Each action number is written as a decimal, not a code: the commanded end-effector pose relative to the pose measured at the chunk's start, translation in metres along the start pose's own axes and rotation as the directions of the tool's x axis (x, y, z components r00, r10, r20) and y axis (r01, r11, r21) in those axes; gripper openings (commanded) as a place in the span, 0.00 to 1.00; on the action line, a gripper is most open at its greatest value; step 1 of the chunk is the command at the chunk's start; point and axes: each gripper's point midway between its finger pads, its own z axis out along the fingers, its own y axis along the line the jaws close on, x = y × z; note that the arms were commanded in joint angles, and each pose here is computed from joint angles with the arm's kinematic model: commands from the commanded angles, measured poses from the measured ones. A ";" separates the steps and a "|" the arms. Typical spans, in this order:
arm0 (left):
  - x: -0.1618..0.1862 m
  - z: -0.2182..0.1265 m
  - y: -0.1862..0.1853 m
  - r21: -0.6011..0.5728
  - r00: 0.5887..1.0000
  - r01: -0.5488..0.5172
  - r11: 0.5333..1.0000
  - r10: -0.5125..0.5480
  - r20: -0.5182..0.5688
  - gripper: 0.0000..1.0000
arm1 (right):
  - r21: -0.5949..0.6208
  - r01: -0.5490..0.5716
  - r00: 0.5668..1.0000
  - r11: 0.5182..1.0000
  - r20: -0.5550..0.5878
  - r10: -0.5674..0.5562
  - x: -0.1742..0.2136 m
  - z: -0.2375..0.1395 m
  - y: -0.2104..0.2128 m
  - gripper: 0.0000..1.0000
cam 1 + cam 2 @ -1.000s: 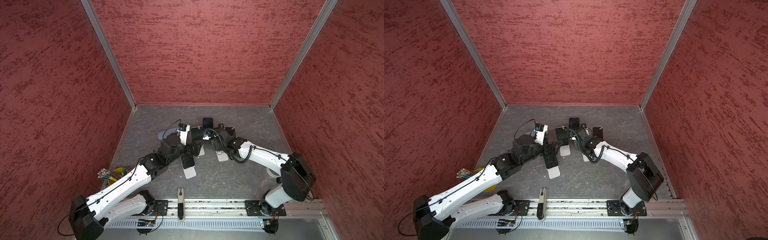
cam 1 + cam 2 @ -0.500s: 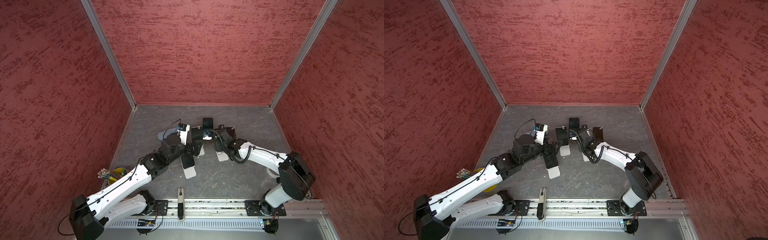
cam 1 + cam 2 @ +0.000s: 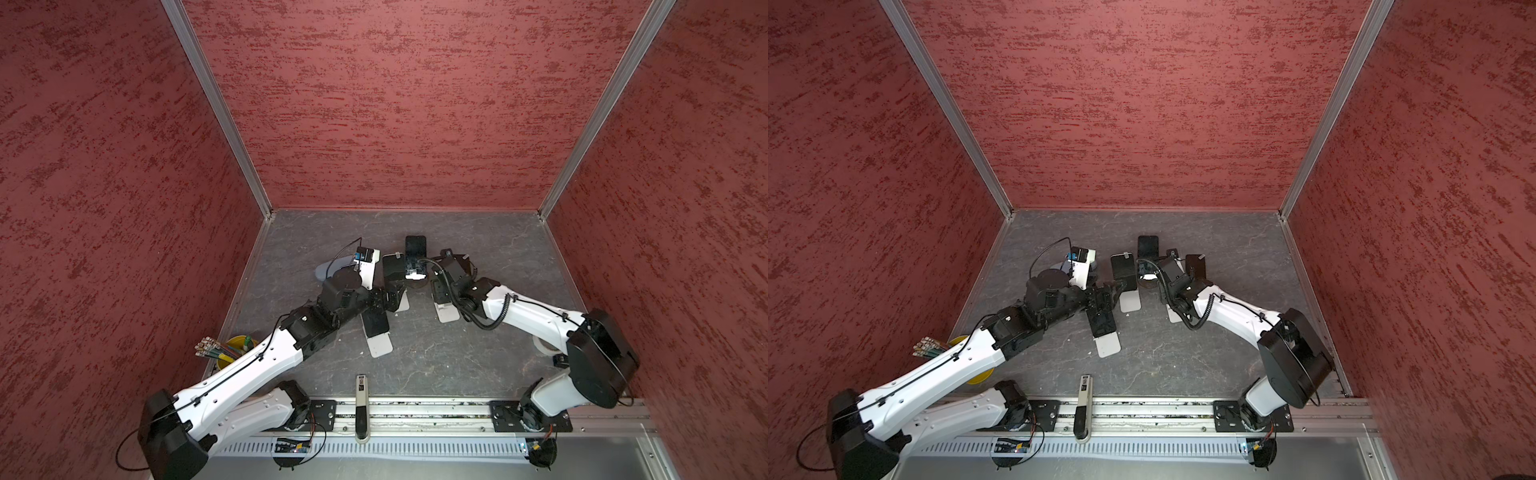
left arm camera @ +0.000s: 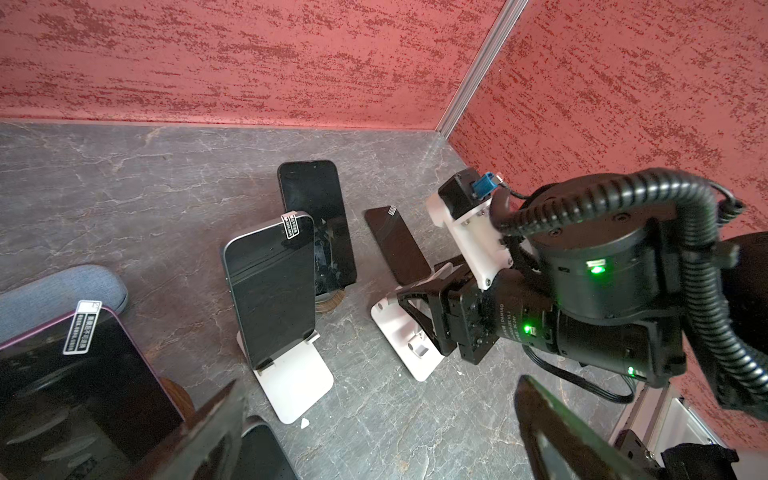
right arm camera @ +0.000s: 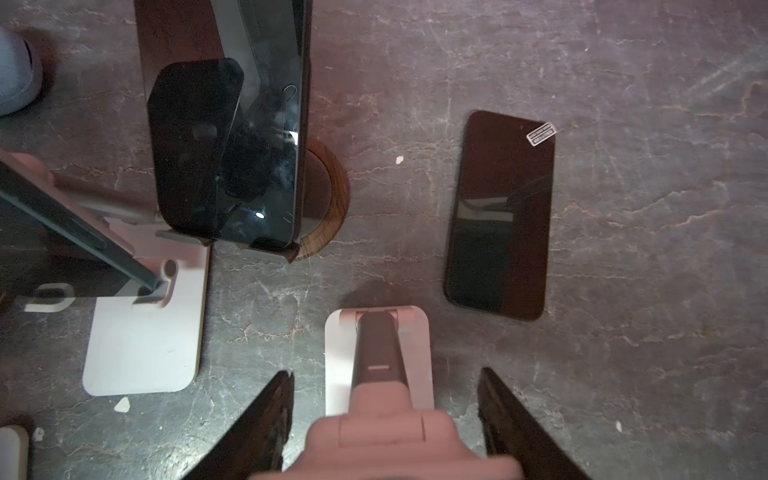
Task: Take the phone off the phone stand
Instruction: 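Lower the right gripper and close it on the empty white stand, then lift the white stand with the right gripper and carry it toward the back corner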
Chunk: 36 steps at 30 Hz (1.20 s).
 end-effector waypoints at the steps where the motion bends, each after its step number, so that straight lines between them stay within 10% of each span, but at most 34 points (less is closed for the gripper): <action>1: -0.008 -0.001 -0.005 0.016 1.000 0.000 1.000 0.000 0.017 1.00 | 0.001 -0.037 0.999 0.999 0.030 0.037 -0.012 -0.012 -0.013 0.51; 17: 0.001 -0.004 -0.011 0.063 1.000 0.004 0.998 -0.003 -0.027 1.00 | 0.054 -0.154 0.983 0.987 0.114 0.147 -0.067 -0.031 -0.097 0.51; 36: -0.001 -0.004 -0.011 0.064 1.000 0.002 0.998 -0.002 -0.001 1.00 | 0.129 -0.277 0.950 0.952 0.184 0.252 -0.131 0.035 -0.195 0.51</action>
